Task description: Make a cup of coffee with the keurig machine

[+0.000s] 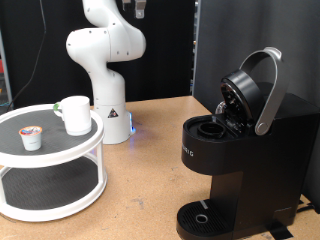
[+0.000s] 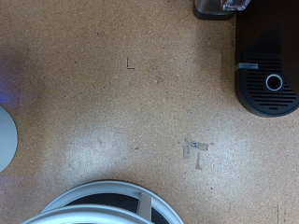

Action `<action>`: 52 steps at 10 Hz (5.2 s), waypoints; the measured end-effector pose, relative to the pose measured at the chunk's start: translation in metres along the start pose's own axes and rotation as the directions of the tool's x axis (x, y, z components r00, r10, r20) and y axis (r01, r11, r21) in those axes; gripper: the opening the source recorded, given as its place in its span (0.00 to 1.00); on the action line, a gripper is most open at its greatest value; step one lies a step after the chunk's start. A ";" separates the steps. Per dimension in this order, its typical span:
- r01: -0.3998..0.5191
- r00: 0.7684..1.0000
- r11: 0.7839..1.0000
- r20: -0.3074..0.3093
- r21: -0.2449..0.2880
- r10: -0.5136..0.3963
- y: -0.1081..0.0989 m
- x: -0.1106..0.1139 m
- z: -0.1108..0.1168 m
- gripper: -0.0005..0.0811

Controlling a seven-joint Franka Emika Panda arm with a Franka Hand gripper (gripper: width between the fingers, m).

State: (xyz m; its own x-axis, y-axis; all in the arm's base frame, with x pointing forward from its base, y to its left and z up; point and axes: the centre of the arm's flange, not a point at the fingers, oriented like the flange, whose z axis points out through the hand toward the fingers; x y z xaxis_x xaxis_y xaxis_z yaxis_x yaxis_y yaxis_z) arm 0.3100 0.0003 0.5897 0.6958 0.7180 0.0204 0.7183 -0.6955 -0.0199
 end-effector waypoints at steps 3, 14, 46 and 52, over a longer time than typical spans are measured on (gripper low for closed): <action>0.008 0.997 1.000 -0.075 0.017 -0.007 0.014 -0.014 0.000 0.99; 0.134 0.991 0.991 0.028 0.014 -0.134 0.096 -0.112 0.028 0.99; 0.106 0.994 0.988 0.017 -0.114 -0.105 0.155 -0.156 0.189 0.99; 0.105 0.994 0.986 0.054 -0.129 -0.098 0.156 -0.162 0.214 0.99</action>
State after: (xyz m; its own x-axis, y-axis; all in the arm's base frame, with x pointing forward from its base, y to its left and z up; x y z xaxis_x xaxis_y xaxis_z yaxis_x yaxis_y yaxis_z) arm 0.3092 -0.2183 0.3699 0.6207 0.7834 -0.0315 0.7811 -0.6144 0.1114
